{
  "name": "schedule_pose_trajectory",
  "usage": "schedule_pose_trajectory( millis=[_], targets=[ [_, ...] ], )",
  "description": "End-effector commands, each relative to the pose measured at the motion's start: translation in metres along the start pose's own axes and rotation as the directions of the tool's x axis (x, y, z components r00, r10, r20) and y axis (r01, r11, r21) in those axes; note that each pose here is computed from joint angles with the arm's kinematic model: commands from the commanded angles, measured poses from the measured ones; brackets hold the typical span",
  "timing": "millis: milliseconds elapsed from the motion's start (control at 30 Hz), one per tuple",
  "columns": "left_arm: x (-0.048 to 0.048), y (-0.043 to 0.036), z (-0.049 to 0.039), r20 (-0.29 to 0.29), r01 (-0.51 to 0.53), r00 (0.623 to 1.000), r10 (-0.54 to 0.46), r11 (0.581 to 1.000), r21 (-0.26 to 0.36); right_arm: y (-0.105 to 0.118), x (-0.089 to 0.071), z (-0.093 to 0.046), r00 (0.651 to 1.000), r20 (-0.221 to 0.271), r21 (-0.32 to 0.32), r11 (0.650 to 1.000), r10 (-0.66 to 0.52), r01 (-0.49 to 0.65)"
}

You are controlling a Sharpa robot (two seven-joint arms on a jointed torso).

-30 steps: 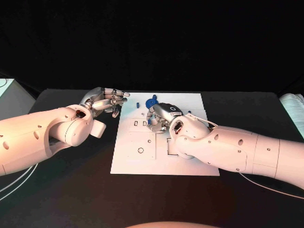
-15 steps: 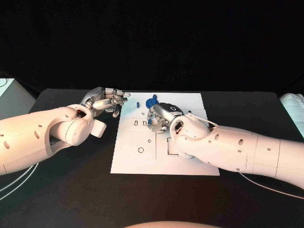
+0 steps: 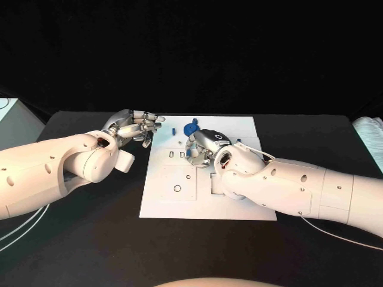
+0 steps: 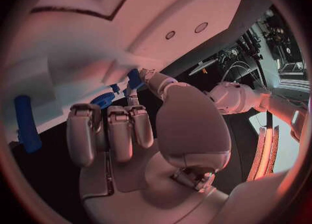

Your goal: Assemble the parts on the task board

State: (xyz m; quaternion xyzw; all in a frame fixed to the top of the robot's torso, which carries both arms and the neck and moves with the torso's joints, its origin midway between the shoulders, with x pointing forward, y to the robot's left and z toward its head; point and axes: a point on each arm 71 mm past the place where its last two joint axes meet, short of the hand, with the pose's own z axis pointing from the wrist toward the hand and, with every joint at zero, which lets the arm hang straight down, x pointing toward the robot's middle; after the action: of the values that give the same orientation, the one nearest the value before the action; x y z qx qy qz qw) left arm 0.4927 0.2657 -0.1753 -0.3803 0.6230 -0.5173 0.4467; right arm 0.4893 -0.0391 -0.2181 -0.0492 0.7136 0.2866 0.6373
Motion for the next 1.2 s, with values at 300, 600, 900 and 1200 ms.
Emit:
schedule_pose_trajectory(
  millis=[300, 600, 900, 1200],
  targets=[
    [0.0022, -0.0002, 0.0011, -0.028, 0.006, 1.0, -0.006, 1.0, -0.002, 0.0004, -0.0001, -0.0007, 1.0, 0.005, -0.008, 1.0, 0.013, -0.013],
    [0.0022, 0.0001, 0.0013, -0.03, 0.005, 1.0, -0.005, 1.0, -0.004, 0.002, -0.0016, -0.0014, 0.999, 0.026, -0.02, 0.999, 0.031, -0.03],
    [0.0024, 0.0002, 0.0014, -0.032, 0.004, 0.999, -0.004, 1.0, -0.004, 0.0044, -0.0032, -0.0026, 0.998, 0.048, -0.037, 0.998, 0.049, -0.048],
    [0.0025, 0.0003, 0.002, -0.032, -0.006, 0.999, 0.006, 1.0, -0.004, 0.0057, -0.0092, -0.0068, 0.99, 0.112, -0.08, 0.993, 0.091, -0.082]
  ],
)
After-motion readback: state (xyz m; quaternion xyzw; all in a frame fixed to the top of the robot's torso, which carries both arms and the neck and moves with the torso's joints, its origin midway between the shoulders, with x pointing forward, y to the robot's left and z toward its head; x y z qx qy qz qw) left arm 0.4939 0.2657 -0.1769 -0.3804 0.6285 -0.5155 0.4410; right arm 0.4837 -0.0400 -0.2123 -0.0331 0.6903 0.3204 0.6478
